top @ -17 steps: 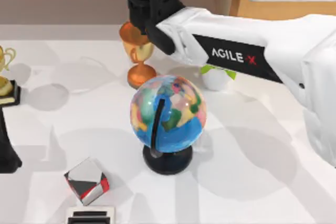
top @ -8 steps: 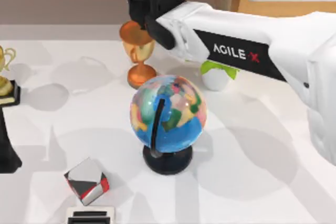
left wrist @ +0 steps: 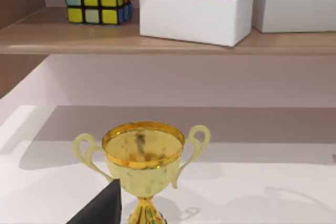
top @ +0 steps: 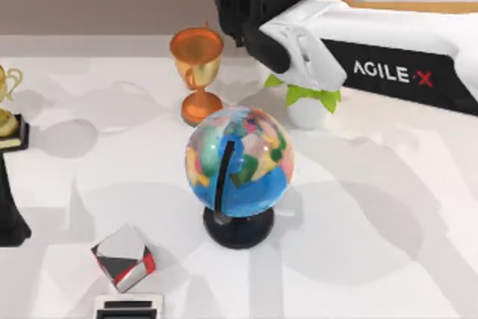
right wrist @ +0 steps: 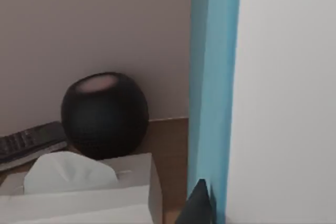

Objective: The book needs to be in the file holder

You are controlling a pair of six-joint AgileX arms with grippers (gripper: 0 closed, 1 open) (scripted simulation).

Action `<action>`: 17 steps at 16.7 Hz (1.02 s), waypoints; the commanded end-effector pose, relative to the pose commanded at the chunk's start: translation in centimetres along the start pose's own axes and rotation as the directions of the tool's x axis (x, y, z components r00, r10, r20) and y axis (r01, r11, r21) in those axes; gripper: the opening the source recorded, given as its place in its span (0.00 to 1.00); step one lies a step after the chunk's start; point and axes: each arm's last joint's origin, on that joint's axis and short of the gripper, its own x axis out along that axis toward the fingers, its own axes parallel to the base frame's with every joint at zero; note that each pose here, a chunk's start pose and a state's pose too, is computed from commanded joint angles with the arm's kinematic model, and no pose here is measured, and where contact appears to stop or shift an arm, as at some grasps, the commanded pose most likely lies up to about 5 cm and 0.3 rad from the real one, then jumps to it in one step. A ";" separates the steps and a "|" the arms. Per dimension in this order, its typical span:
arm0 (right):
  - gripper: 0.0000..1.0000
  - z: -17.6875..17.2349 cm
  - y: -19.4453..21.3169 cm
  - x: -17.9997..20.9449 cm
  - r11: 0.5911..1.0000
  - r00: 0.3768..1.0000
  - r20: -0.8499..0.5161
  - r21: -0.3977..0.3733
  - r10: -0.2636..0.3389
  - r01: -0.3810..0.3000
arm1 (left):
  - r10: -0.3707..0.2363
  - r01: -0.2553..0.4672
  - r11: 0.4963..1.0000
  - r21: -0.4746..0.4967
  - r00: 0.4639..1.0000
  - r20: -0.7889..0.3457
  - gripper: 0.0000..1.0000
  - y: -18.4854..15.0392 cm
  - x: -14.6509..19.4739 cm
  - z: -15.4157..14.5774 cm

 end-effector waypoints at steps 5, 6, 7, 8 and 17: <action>0.00 2.0 -2.7 -5.2 0.971 0.980 -0.110 0.191 0.164 -0.141 | 0.000 0.000 1.000 0.000 1.000 0.000 1.00 0.0 0.0 0.0; 0.00 2.5 -3.5 -6.5 0.958 0.971 -0.130 0.235 0.201 -0.167 | 0.000 0.000 1.000 0.000 1.000 0.000 1.00 0.0 0.0 0.0; 0.00 3.0 -4.3 -7.7 0.941 0.960 -0.148 0.281 0.237 -0.189 | 0.000 0.000 1.000 0.000 1.000 0.000 1.00 0.0 0.0 0.0; 0.00 3.5 -5.3 -8.9 0.922 0.948 -0.164 0.327 0.271 -0.207 | 0.000 0.000 1.000 0.000 1.000 0.000 1.00 0.0 0.0 0.0; 0.00 4.1 -17.5 -15.7 0.705 0.881 -0.269 0.702 0.389 -0.097 | 0.000 0.000 1.000 0.000 1.000 0.000 1.00 0.0 0.0 0.0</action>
